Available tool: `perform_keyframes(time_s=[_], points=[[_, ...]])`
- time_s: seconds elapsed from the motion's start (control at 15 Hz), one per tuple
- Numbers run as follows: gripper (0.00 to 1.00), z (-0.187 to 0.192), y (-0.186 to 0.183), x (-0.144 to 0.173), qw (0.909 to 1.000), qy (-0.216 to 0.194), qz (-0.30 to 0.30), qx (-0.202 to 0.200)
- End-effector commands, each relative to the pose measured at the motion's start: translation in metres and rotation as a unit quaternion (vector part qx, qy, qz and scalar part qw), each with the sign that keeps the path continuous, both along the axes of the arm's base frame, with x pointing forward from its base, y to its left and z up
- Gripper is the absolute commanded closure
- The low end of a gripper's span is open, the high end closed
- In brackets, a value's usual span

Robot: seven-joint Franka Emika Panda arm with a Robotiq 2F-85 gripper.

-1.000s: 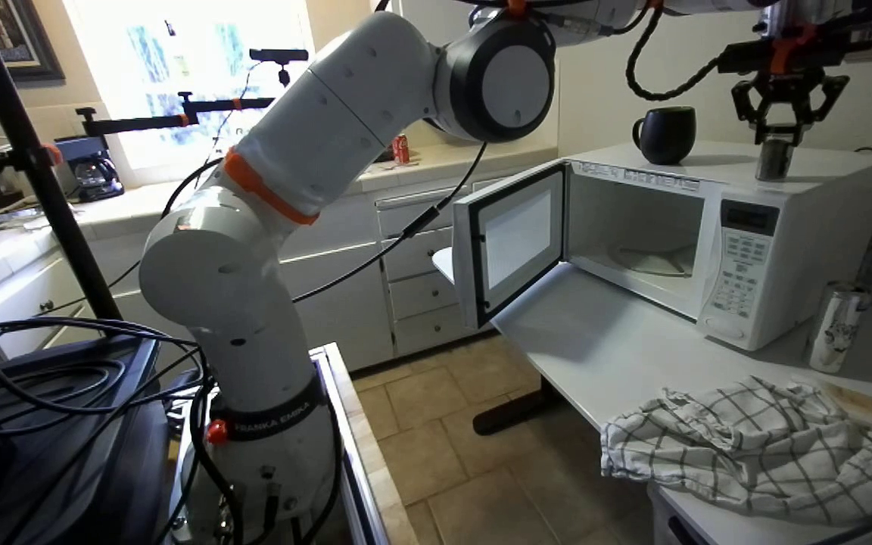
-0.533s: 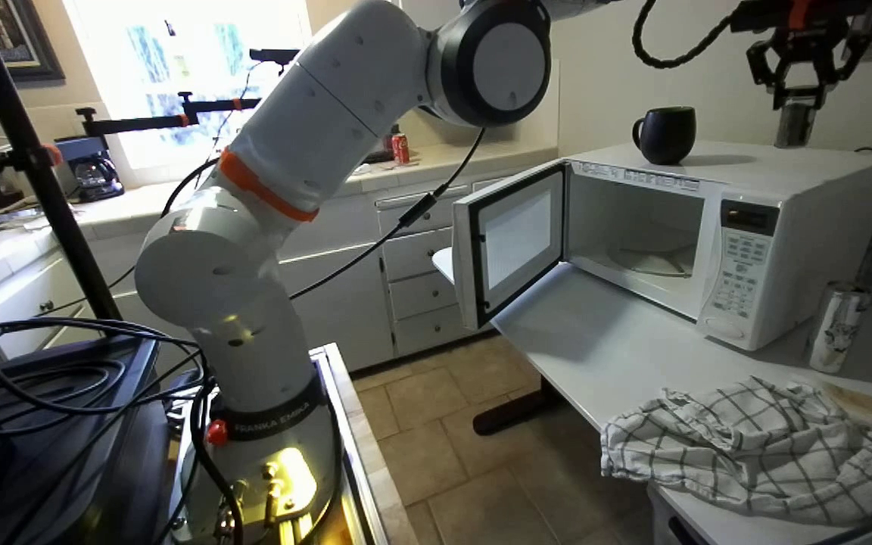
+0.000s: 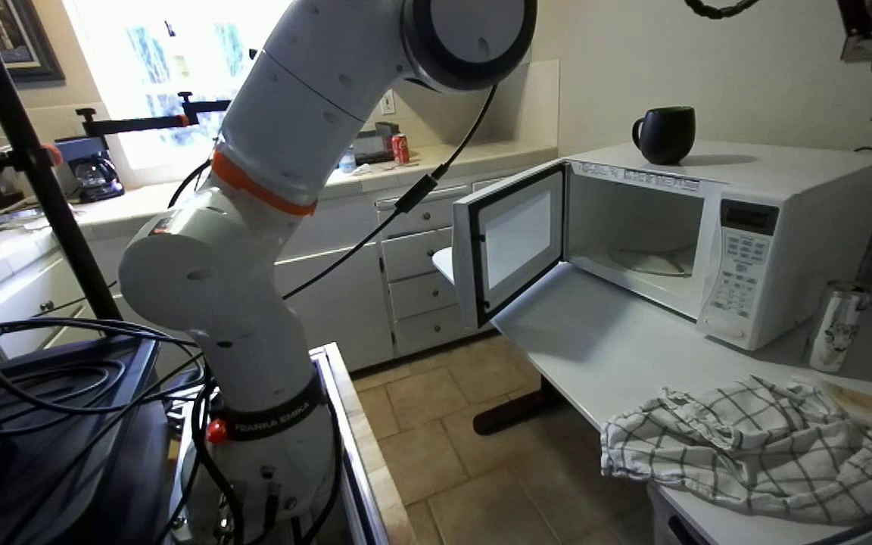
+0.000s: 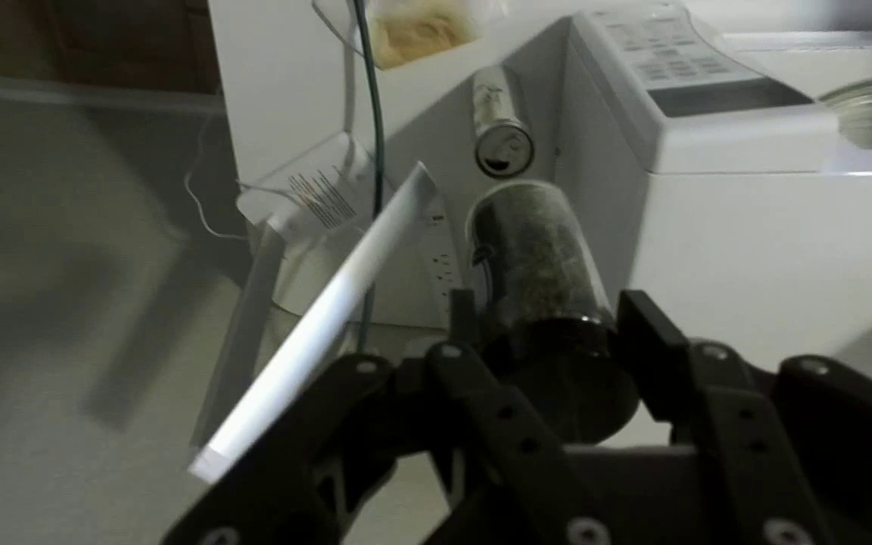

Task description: Remove the glass container from on top of the microwave and put it on the table

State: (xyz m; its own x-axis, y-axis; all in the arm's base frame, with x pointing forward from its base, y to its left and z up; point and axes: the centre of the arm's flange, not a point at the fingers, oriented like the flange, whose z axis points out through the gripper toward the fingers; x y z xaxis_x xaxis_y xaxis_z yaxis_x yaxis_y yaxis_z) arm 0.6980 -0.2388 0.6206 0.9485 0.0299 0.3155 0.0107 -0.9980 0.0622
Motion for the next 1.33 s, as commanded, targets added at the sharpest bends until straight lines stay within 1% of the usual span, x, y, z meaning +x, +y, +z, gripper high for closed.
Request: perform_keyframes(time_s=[0.0,0.13,0.27,0.33,0.4,0.47,0.6,0.8,0.87,1.0,1.07,1.13,1.27], points=[[0.76,-0.052,-0.031,-0.065,0.9965,0.046,-0.066,0.024],[0.76,-0.078,-0.054,-0.072,0.9929,0.069,-0.089,0.039],[0.76,-0.104,-0.069,-0.081,0.9898,0.092,-0.092,0.057],[0.76,-0.116,-0.075,-0.087,0.9878,0.101,-0.081,0.087],[0.76,-0.122,-0.077,-0.096,0.9878,0.093,-0.063,0.108],[0.51,-0.099,-0.095,-0.037,0.9898,0.096,-0.082,0.067],[0.51,-0.111,-0.101,-0.044,0.988,0.101,-0.076,0.089],[0.51,-0.106,-0.098,-0.049,0.9878,0.1,-0.072,0.095],[0.76,-0.104,-0.096,-0.049,0.9879,0.1,-0.071,0.096],[0.76,-0.129,-0.085,-0.048,0.9878,0.087,-0.073,0.107],[0.76,-0.144,-0.082,-0.047,0.9874,0.08,-0.087,0.105],[0.76,-0.158,-0.083,-0.043,0.9874,0.069,-0.103,0.099],[0.76,-0.183,-0.088,-0.037,0.9866,0.04,-0.141,0.071]])
